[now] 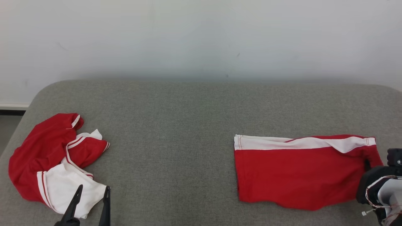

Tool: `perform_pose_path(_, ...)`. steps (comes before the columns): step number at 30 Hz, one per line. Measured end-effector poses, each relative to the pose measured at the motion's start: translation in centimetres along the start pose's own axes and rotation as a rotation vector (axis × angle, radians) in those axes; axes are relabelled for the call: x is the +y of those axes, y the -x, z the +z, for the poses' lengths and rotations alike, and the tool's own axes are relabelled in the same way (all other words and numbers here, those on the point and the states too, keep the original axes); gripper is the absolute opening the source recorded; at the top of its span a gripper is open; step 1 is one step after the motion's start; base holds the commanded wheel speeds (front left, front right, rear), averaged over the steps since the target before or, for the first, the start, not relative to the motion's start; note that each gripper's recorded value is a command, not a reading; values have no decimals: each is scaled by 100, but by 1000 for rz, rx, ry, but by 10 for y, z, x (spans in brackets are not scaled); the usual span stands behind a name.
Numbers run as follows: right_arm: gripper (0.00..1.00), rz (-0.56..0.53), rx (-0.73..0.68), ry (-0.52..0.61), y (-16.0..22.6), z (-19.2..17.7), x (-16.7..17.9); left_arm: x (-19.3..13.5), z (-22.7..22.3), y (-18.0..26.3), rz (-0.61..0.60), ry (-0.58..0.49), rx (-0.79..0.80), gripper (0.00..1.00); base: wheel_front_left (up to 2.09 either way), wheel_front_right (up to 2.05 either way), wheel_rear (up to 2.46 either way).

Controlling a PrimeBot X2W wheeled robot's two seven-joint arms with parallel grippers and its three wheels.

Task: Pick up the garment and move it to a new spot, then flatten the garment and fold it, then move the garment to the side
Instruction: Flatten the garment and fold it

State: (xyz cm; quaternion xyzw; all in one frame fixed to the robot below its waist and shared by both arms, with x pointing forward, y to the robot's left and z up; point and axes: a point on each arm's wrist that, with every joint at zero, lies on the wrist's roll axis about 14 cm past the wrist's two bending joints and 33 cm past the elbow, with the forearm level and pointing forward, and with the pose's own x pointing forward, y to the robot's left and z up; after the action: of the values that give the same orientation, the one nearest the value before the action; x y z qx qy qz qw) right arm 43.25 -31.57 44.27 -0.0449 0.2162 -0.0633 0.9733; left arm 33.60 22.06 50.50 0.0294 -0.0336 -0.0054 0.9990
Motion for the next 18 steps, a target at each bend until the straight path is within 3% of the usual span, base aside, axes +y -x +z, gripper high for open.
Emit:
perform_pose_path(11, 0, 172, -15, -249, 9, 37, 59, -8, -2, -1, -13, 11, 4, 100, 0, 0, 0)
perform_pose_path(18, 0, 400, 6, -409, 32, 60, 114, -7, 3, -1, -6, 11, -13, 100, 0, 0, 0)
